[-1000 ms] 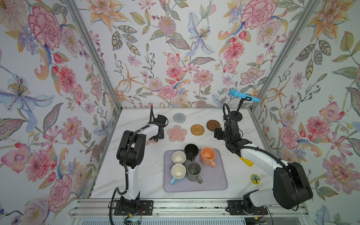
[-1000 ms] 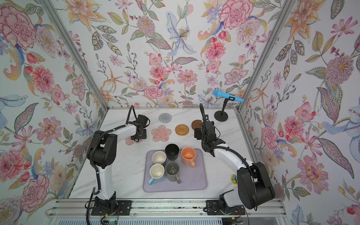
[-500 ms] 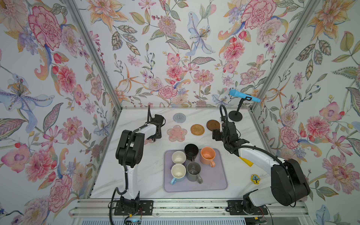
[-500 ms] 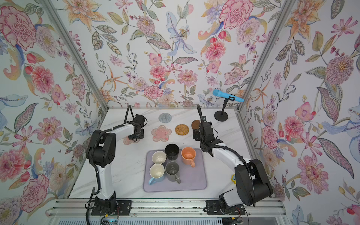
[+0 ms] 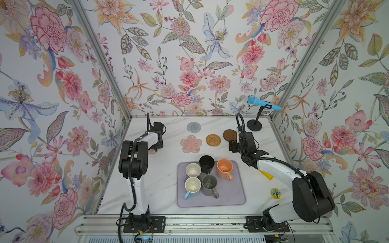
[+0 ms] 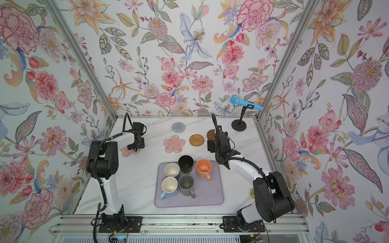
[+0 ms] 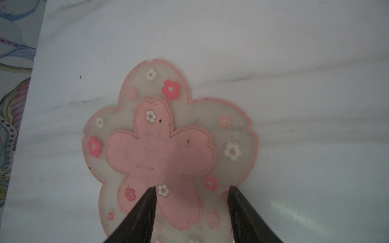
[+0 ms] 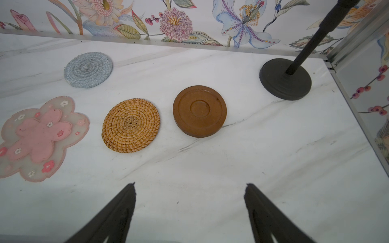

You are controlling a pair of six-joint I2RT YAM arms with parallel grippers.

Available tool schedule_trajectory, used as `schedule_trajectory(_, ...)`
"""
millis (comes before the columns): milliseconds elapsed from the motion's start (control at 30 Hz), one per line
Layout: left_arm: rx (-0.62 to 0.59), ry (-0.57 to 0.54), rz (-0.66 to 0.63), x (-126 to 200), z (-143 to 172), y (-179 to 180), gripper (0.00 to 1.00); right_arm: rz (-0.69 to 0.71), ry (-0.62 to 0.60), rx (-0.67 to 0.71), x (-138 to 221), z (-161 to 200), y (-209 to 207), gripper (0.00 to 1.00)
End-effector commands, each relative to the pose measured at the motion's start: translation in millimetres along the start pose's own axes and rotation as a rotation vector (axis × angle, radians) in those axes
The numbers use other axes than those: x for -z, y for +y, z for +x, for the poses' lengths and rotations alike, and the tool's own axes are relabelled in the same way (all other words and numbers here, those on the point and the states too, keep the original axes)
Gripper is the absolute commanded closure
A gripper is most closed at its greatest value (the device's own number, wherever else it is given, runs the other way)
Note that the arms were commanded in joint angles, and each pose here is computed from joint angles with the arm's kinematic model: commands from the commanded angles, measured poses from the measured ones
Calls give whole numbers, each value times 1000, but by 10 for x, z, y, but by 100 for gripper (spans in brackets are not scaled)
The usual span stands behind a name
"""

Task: Place cups on coasters
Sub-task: Move the coaster to the top-left of the table.

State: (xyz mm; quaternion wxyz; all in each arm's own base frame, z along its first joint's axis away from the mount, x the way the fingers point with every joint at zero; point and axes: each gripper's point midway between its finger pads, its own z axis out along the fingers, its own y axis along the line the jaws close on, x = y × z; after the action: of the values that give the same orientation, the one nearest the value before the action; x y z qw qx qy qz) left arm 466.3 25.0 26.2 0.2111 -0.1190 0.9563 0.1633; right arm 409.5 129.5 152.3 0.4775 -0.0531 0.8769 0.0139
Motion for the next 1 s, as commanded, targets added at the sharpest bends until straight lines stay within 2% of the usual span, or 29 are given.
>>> schedule_trajectory(0,-63,38,-17,-70,78,-17,42,8,2,-16,-8,-53,26,17)
schedule_trajectory(233,-75,37,47,-70,85,-145,42,-2,3,-4,-20,-93,83,17)
schedule_trajectory(467,-123,-100,128,514,-206,-468,38,-15,19,51,-35,-95,106,20)
schedule_trajectory(567,-107,-152,204,779,-301,-640,37,-92,30,51,-46,-139,228,23)
schedule_trajectory(667,-90,-173,304,945,-296,-875,36,-161,33,65,-44,-182,361,24)
schedule_trajectory(767,-88,-184,397,1070,-276,-1122,35,-174,40,66,-70,-196,387,24)
schedule_trajectory(967,-158,-207,509,1215,-259,-1626,31,-213,50,64,-114,-250,469,23)
